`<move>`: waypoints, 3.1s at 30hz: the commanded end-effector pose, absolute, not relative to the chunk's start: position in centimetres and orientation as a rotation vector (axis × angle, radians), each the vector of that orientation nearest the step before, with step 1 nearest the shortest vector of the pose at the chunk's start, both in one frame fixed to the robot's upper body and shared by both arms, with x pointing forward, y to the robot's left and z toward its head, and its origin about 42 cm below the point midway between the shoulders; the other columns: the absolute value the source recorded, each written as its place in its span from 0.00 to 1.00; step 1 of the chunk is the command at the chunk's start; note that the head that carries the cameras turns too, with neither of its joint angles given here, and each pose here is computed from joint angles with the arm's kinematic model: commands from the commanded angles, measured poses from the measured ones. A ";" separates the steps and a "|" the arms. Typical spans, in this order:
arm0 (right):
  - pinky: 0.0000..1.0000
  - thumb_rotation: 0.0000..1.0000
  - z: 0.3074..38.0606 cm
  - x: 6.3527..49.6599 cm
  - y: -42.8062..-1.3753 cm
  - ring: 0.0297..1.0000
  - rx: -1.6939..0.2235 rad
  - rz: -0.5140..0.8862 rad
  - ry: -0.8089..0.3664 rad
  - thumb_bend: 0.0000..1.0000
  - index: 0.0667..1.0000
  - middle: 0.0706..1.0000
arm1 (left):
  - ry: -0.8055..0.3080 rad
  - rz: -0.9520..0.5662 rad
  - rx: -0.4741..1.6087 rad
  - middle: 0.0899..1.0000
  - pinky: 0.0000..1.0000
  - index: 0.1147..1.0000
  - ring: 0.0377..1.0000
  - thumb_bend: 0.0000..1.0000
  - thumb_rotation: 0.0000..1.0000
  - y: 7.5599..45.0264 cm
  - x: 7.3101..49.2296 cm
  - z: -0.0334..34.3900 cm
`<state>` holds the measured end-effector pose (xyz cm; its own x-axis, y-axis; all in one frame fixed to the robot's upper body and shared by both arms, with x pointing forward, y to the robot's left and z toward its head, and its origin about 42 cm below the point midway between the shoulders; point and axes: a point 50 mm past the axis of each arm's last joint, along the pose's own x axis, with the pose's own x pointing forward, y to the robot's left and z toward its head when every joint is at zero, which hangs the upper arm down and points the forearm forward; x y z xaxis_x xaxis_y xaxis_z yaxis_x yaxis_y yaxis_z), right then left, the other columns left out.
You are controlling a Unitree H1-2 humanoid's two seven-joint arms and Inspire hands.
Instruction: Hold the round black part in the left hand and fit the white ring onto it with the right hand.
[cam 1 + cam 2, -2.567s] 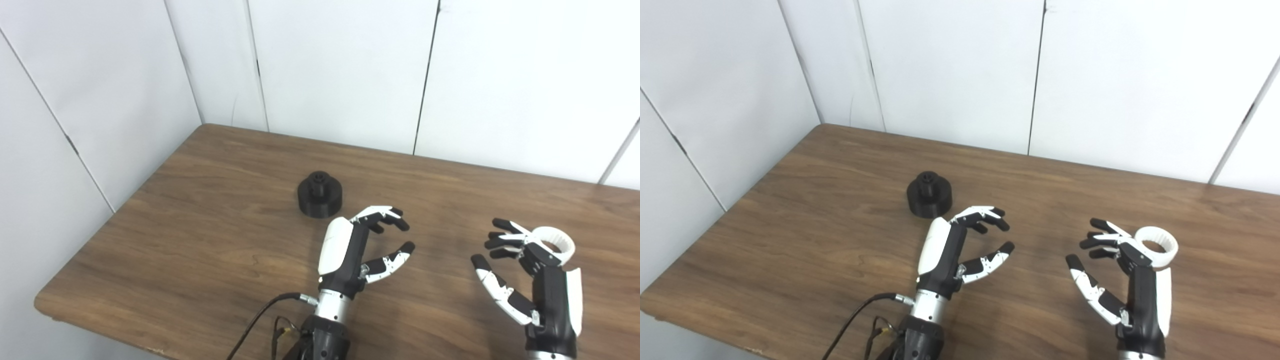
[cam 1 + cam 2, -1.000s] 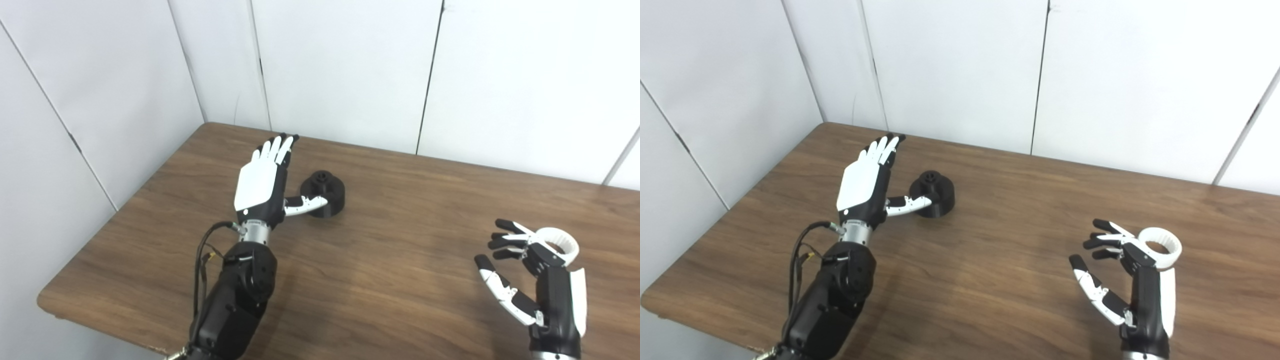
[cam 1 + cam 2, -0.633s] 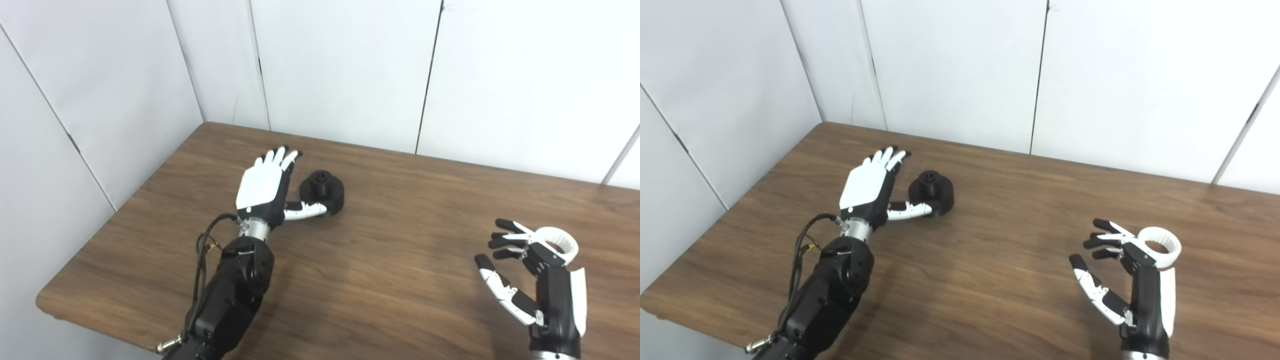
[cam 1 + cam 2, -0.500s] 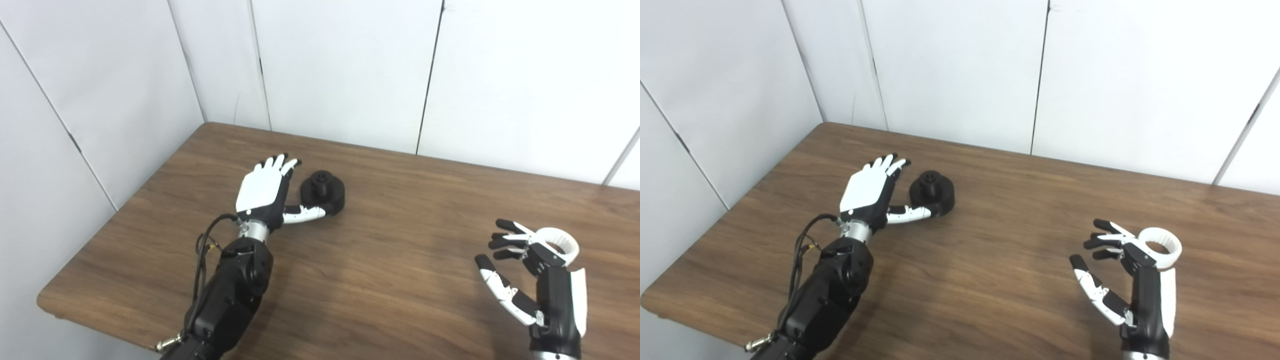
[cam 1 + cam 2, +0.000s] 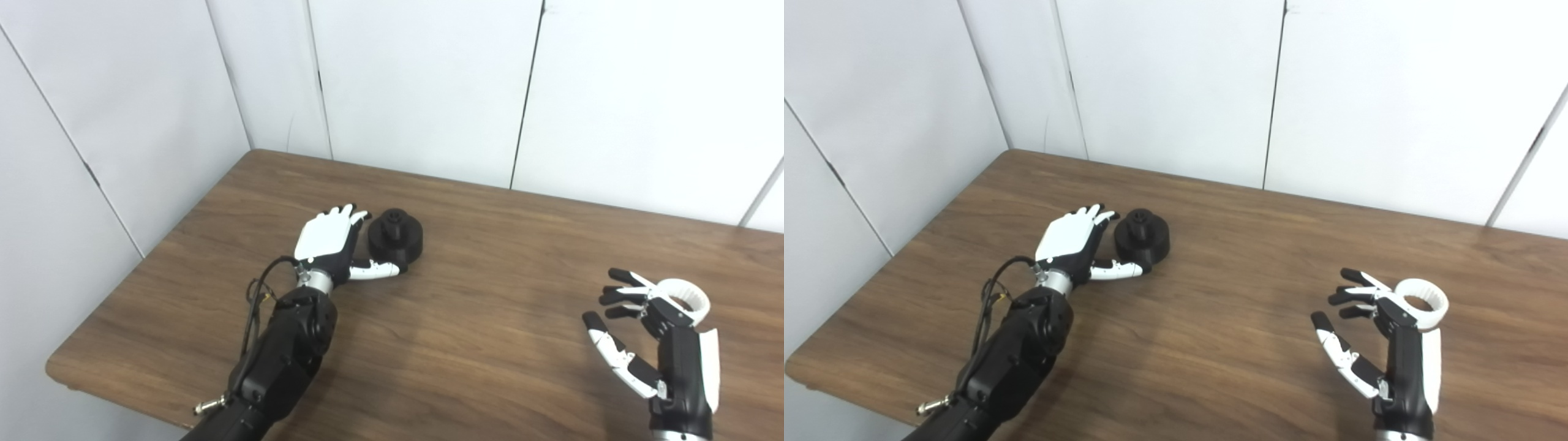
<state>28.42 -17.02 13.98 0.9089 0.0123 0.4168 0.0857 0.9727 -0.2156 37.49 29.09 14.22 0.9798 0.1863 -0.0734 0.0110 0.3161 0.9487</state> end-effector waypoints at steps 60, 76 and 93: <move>0.51 0.15 12.2 26.1 -18.5 0.64 -0.249 -0.058 -0.329 0.50 0.46 0.71 | -0.052 0.327 1.032 1.00 1.00 0.60 1.00 0.89 0.37 28.2 41.0 14.2; 0.51 0.15 12.4 26.4 -18.3 0.64 -0.245 -0.061 -0.332 0.50 0.46 0.71 | -0.074 0.195 1.011 1.00 1.00 0.57 1.00 0.96 0.37 26.2 39.8 13.7; 0.51 0.15 12.7 26.3 -18.1 0.64 -0.245 -0.066 -0.325 0.50 0.46 0.72 | -0.128 0.046 0.913 1.00 1.00 0.57 1.00 0.97 0.30 22.3 35.3 12.5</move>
<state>27.27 -17.70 13.94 0.9300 -0.0067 0.3675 0.0954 0.9699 -0.2239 35.38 22.90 11.52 0.9950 0.0372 0.0928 -0.0960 0.6144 0.7832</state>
